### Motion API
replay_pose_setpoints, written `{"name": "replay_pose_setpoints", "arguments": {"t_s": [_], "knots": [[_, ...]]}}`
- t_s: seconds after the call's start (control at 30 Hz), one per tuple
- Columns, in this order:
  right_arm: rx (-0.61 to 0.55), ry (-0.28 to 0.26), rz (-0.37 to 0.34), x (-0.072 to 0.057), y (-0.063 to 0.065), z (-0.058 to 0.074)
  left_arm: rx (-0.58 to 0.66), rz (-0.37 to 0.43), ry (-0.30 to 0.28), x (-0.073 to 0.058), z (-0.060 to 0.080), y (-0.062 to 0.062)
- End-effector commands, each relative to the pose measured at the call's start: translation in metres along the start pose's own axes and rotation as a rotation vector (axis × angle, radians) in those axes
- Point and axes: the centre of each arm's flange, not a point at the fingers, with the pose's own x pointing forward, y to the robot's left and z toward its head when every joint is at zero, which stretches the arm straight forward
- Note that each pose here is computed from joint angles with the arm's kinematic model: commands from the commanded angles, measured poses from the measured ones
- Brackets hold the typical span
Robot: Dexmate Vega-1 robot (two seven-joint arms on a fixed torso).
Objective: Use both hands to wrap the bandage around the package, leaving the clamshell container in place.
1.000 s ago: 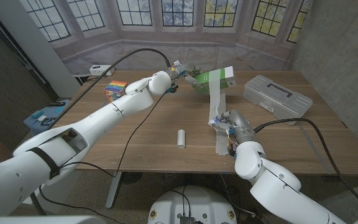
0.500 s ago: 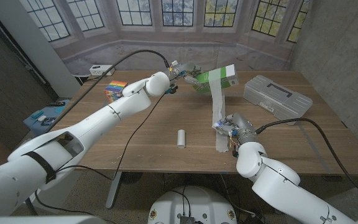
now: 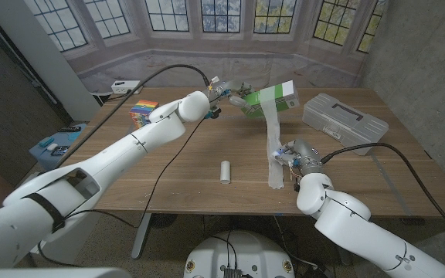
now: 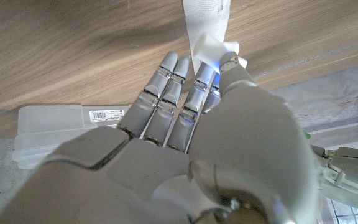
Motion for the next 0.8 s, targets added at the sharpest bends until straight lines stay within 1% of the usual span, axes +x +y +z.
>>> {"name": "replay_pose_setpoints", "arguments": {"t_s": [0.03, 0.47, 0.8], "knots": [[-0.024, 0.023, -0.013, 0.017, -0.003, -0.011, -0.006, -0.008, -0.009, -0.006, 0.003, -0.001], [-0.034, 0.029, -0.013, 0.029, 0.001, -0.014, -0.015, -0.021, -0.026, -0.009, 0.006, -0.001], [-0.052, 0.018, -0.027, 0.043, -0.002, -0.014, -0.03, -0.041, -0.039, -0.012, 0.009, -0.004]]}}
